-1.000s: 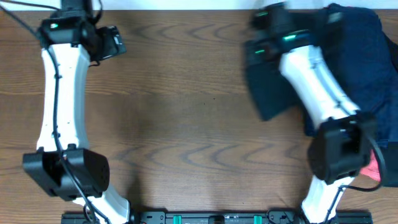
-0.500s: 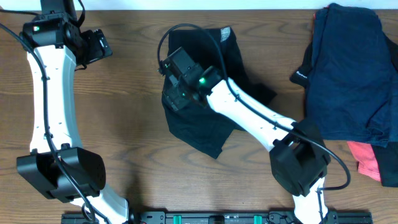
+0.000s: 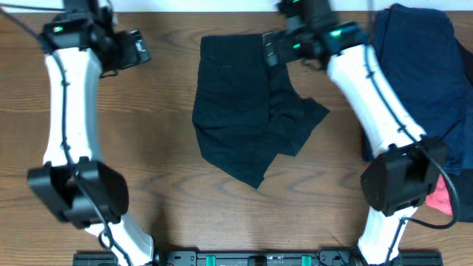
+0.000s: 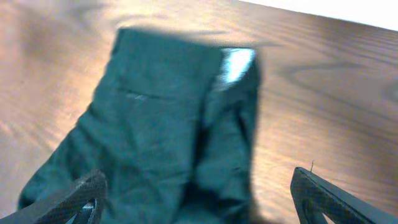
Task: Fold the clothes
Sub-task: 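Pull the black shorts left with the right gripper and drop them mid-table, then grasp the left edge of the black shorts with the left gripper and lift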
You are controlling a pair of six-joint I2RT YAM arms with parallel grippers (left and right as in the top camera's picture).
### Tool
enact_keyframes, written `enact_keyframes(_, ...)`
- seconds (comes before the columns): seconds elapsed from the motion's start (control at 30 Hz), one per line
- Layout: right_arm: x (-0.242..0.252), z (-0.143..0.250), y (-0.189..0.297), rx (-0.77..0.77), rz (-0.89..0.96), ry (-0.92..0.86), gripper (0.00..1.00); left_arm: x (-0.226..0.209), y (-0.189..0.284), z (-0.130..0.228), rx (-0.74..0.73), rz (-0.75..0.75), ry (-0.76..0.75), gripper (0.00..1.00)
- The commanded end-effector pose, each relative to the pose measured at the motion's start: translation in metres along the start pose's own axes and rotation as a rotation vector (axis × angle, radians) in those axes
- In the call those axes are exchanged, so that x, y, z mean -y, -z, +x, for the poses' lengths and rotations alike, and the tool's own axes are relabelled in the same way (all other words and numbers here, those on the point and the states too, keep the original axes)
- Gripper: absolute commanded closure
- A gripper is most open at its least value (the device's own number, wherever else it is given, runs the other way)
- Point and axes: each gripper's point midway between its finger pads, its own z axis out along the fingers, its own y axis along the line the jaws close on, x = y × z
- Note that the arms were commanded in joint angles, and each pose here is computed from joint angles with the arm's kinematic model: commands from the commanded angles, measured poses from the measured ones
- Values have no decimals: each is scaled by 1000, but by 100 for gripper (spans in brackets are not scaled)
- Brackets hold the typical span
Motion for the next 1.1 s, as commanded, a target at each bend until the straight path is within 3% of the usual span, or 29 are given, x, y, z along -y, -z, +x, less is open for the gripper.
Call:
enact_keyframes(0.0, 7, -5, -4, 12, -92, -20, 8, 38, -40, 15, -78, 77, -86, 2)
enact_keyframes(0.3, 28, 10, -28, -41, -104, -61, 8, 95, -129, 35, -127, 129, -202, 2)
enact_keyframes(0.53, 34, 26, -28, -103, -68, -30, 10, 111, -178, 29, -64, 130, -236, 2)
enact_keyframes(0.87, 47, 54, -24, -216, 8, -25, 14, 117, -227, 18, 33, 116, -254, 0)
enact_keyframes(1.07, 47, 55, -24, -222, 9, -27, 25, 124, -234, 5, 96, 136, -256, 5)
